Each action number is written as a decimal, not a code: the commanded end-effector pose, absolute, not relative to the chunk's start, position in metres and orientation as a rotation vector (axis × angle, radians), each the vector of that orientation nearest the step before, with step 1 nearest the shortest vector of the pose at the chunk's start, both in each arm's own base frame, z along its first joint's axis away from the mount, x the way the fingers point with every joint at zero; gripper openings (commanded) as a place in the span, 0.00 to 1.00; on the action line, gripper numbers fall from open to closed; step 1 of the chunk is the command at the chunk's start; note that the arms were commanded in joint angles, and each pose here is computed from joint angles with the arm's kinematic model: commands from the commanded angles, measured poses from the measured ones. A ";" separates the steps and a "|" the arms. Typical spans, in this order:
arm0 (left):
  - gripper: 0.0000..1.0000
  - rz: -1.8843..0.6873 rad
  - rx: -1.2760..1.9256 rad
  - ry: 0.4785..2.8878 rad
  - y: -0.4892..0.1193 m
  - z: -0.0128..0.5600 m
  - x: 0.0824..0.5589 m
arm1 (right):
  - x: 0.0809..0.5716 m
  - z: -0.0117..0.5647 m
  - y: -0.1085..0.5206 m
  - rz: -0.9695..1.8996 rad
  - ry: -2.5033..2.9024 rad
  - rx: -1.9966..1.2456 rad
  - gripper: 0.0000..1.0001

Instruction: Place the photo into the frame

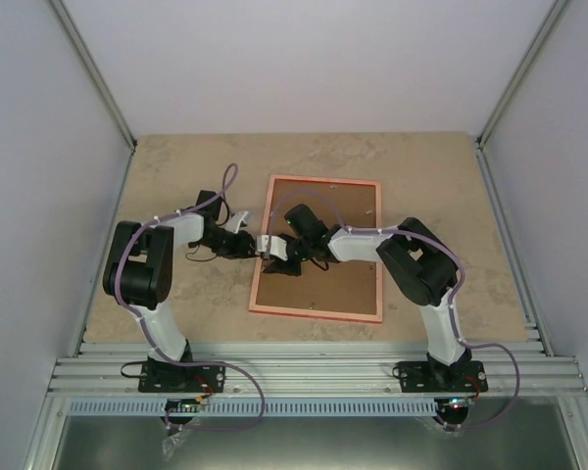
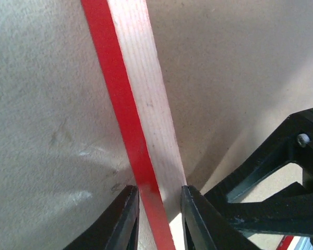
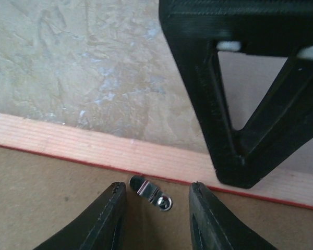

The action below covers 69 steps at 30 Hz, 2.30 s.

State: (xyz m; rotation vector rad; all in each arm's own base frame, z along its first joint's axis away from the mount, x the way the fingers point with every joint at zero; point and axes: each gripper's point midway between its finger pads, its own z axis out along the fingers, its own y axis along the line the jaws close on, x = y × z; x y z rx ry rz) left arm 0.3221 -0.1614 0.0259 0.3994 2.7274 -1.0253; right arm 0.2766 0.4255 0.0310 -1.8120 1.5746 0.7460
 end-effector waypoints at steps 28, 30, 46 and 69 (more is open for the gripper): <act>0.18 -0.891 0.419 2.783 -0.147 0.010 0.307 | 0.268 0.015 0.387 0.699 1.732 -1.814 0.29; 0.18 -0.880 0.434 2.782 -0.146 0.010 0.306 | 0.268 0.005 0.383 0.675 1.752 -1.828 0.29; 0.14 -0.850 0.476 2.803 -0.154 0.005 0.300 | 0.270 -0.008 0.407 0.594 1.820 -1.784 0.27; 0.10 -0.833 0.455 2.849 -0.153 -0.010 0.297 | 0.228 -0.079 0.372 0.555 1.896 -2.008 0.17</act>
